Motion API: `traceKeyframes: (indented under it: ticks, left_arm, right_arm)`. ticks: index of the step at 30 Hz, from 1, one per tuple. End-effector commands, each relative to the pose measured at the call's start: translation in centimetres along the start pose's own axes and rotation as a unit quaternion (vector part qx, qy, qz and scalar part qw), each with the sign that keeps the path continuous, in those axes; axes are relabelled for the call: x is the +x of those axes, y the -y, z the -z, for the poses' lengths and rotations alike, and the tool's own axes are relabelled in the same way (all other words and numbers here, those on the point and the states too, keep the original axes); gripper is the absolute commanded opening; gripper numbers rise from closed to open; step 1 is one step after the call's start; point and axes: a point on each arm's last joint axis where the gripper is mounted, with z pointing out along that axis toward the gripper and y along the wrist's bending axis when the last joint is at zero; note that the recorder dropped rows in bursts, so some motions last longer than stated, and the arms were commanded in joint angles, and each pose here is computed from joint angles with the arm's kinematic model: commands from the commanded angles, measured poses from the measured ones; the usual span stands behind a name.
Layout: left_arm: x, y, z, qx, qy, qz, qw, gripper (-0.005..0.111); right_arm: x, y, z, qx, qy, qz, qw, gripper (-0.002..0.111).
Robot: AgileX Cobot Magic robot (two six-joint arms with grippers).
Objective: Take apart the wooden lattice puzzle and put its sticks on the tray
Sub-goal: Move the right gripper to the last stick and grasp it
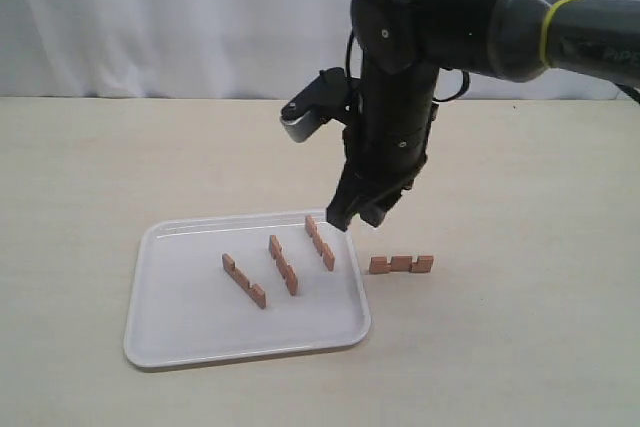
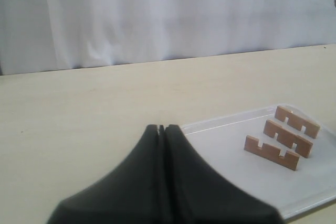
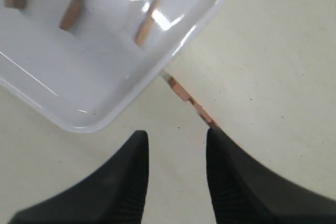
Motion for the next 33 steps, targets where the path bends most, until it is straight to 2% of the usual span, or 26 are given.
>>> traceKeyframes:
  ticks: [1,8,20,27,29,32,33]
  left_arm:
    - [0.0,0.0,0.0,0.0,0.005,0.002,1.0,0.0]
    - [0.0,0.0,0.0,0.0,0.005,0.002,1.0,0.0]
    - [0.0,0.0,0.0,0.0,0.005,0.002,1.0,0.0]
    - [0.0,0.0,0.0,0.0,0.005,0.002,1.0,0.0]
    - [0.0,0.0,0.0,0.0,0.005,0.002,1.0,0.0]
    - [0.0,0.0,0.0,0.0,0.005,0.002,1.0,0.0]
    - [0.0,0.0,0.0,0.0,0.005,0.002,1.0,0.0]
  right_arm:
    - [1.3,1.8,-1.9,0.003,0.007,0.035,0.999,0.035]
    - [2.7,1.6,-5.1,-0.006,-0.004,0.219,0.976,0.035]
    - [2.2,2.3,-9.2,0.018,-0.019,0.251,0.968,0.035]
    - [2.2,2.0,-11.5,0.003,-0.038,0.255,0.966,0.035]
    - [2.2,2.0,-11.6,0.002,-0.039,0.255,0.966,0.031]
    - [2.5,1.9,-11.5,-0.005,-0.051,0.255,0.966,0.008]
    - [2.6,1.9,-11.5,-0.006,-0.054,0.249,0.967,0.004]
